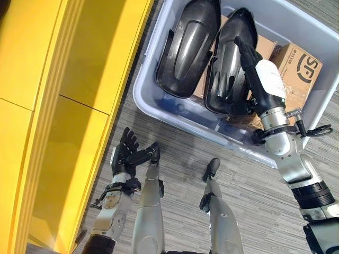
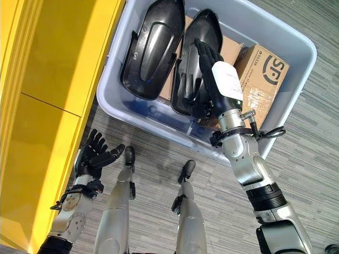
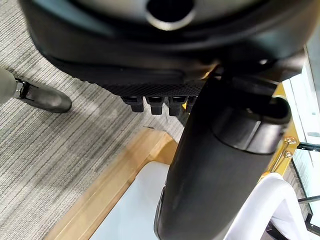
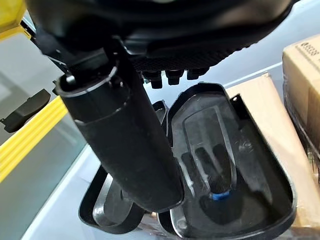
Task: Move parts from the plastic box to the shelf.
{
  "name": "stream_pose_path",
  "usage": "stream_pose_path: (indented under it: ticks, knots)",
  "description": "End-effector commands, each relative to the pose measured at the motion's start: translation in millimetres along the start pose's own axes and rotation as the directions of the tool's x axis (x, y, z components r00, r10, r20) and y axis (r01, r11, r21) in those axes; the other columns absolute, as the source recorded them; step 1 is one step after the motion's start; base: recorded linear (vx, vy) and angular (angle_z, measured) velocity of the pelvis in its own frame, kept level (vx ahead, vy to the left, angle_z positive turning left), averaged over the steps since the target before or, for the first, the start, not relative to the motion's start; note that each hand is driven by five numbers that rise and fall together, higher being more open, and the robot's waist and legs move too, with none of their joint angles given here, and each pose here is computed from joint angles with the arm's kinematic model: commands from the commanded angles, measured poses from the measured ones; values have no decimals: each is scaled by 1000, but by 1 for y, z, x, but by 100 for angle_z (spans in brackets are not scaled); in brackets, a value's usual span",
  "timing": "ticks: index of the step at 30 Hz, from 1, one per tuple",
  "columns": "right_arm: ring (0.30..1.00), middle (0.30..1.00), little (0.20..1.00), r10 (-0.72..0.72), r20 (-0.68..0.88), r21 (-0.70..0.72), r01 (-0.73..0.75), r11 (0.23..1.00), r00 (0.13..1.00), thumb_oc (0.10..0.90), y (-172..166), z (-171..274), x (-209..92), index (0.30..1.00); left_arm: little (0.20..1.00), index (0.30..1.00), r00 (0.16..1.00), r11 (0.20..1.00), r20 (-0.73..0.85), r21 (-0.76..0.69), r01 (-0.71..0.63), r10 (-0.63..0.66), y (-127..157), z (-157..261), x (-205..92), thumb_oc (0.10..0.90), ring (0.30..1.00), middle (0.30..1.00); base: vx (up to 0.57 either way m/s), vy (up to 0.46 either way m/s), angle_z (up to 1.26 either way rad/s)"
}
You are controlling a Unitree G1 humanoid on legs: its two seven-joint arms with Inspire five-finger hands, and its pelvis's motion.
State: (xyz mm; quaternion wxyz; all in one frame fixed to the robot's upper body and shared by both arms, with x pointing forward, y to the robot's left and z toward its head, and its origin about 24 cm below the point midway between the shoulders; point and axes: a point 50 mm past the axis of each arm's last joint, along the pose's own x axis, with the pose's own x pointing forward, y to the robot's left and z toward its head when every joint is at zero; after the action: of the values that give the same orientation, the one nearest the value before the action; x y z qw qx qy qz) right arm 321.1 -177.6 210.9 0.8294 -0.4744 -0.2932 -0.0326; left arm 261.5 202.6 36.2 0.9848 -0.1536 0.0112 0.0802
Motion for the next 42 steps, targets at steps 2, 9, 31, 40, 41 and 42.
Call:
stream_pose_path:
  ticks: [2, 9, 31, 40, 41, 42]
  knots:
    - [1000, 1000, 1000, -158, 211, -43, 171, 984, 965, 900, -38, 36, 16, 1000, 1000, 1000, 994, 999, 111, 39, -5, 0, 8, 20, -11, 900, 1000, 1000, 0, 0, 0]
    - [1000, 1000, 1000, -93, 181, -55, 105, 993, 979, 900, -23, 31, 16, 1000, 1000, 1000, 994, 999, 113, 38, -10, 5, 8, 20, -11, 900, 1000, 1000, 9, -5, 0]
    - [1000, 1000, 1000, -34, 79, -102, 42, 994, 996, 900, 0, 11, 10, 1000, 1000, 1000, 993, 999, 118, 42, -14, 9, 7, 19, -11, 900, 1000, 1000, 6, -4, 0]
    - [1000, 1000, 1000, -35, 18, -136, 37, 990, 999, 900, 4, -3, 10, 1000, 1000, 1000, 992, 999, 124, 45, -14, 8, 6, 20, -11, 900, 1000, 1000, 0, 0, 0]
    - [1000, 1000, 1000, -36, 13, -142, 38, 989, 999, 900, 4, -4, 10, 1000, 1000, 1000, 992, 999, 126, 45, -14, 8, 7, 20, -11, 900, 1000, 1000, 0, 0, 0]
    - [1000, 1000, 1000, -36, 13, -142, 38, 989, 999, 900, 4, -4, 10, 1000, 1000, 1000, 992, 999, 126, 45, -14, 8, 7, 20, -11, 900, 1000, 1000, 0, 0, 0]
